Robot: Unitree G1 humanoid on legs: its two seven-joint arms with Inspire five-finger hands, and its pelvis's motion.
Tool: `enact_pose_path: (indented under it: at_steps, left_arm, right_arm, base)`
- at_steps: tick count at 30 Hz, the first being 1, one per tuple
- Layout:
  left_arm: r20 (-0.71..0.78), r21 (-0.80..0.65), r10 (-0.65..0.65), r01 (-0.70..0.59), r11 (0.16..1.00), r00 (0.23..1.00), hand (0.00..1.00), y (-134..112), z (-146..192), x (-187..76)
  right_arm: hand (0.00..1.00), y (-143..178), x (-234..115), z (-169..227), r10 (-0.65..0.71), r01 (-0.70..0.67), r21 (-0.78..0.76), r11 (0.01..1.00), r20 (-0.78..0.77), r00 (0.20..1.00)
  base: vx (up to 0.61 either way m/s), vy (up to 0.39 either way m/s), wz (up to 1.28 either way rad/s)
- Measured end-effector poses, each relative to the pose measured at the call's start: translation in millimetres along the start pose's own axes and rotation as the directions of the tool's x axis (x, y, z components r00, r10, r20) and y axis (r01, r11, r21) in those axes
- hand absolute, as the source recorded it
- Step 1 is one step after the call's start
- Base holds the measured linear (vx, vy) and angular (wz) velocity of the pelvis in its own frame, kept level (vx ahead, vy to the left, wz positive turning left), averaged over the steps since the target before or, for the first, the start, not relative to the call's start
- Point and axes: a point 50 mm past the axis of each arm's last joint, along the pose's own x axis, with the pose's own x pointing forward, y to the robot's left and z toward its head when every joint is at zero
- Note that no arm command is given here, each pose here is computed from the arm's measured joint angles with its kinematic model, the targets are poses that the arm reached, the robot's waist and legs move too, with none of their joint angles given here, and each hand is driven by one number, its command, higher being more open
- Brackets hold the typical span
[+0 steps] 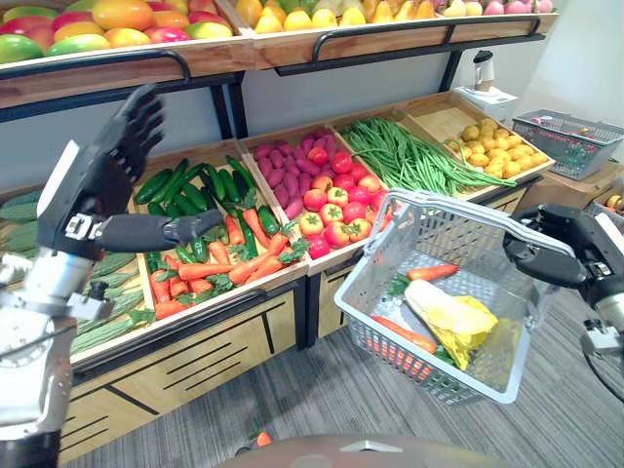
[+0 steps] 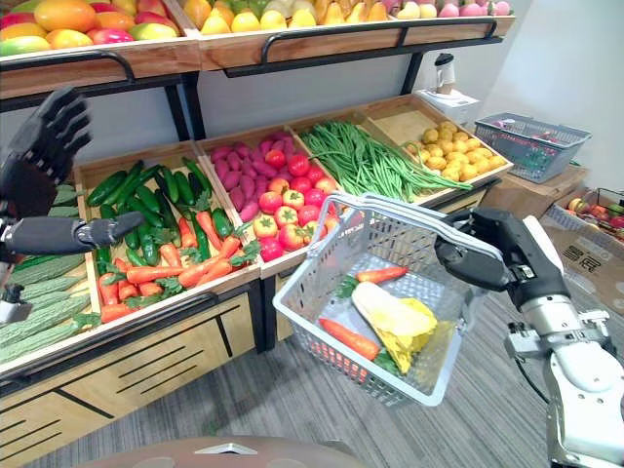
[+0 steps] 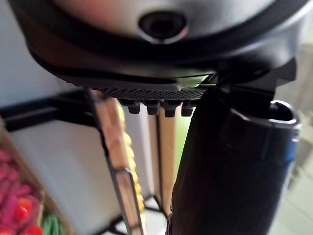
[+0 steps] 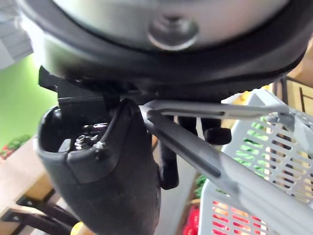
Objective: Pick vegetable in the basket
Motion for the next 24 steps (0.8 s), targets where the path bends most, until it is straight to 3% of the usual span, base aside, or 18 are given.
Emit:
enact_pose_path:
  at_steps: [4, 9, 13, 14, 15, 16, 21, 24]
  left_arm:
    - [-0.166, -0.063, 0.31, -0.324, 0.944, 0.936, 1.0, 18, -36, -48]
    - [-0.385, -0.068, 0.491, -0.555, 0.829, 0.782, 1.0, 17, -75, -103]
    - [-0.559, 0.002, 0.595, -0.717, 0.698, 0.578, 1.0, 6, -107, -149]
    - [-0.62, 0.046, 0.621, -0.769, 0.638, 0.479, 1.0, 0, -118, -170]
    - [-0.646, 0.065, 0.628, -0.788, 0.612, 0.434, 1.0, -3, -123, -180]
    - [-0.707, 0.115, 0.631, -0.828, 0.549, 0.32, 1.0, -13, -133, -204]
    - [-0.827, 0.236, 0.563, -0.908, 0.347, 0.0, 1.0, -49, -152, -271]
    - [-0.852, 0.287, 0.506, -0.928, 0.238, -0.134, 1.0, -66, -153, -299]
  right_arm:
    - [0.0, -3, -19, -14, -0.074, 0.077, 0.047, 0.996, -0.056, 0.996]
    - [0.0, 6, -31, -34, -0.125, 0.142, 0.139, 0.98, -0.127, 0.984]
    - [0.0, 19, -42, -55, -0.175, 0.221, 0.219, 0.95, -0.211, 0.962]
    - [0.0, 24, -47, -64, -0.197, 0.259, 0.245, 0.934, -0.252, 0.948]
    - [0.0, 26, -49, -68, -0.206, 0.276, 0.254, 0.927, -0.271, 0.94]
    - [0.0, 31, -54, -77, -0.227, 0.319, 0.273, 0.907, -0.322, 0.919]
    - [0.0, 44, -70, -99, -0.279, 0.43, 0.281, 0.858, -0.448, 0.849]
    - [0.0, 48, -78, -110, -0.298, 0.48, 0.274, 0.833, -0.508, 0.808]
  base:
    - [0.04, 0.005, 0.17]
    - [0.02, -0.01, 0.14]
    - [0.0, -0.013, 0.09]
    - [0.0, -0.009, 0.03]
    - [0.01, -0.008, 0.05]
    - [0.01, -0.006, 0.06]
    - [0.0, -0.008, 0.08]
    - [0.01, -0.014, 0.05]
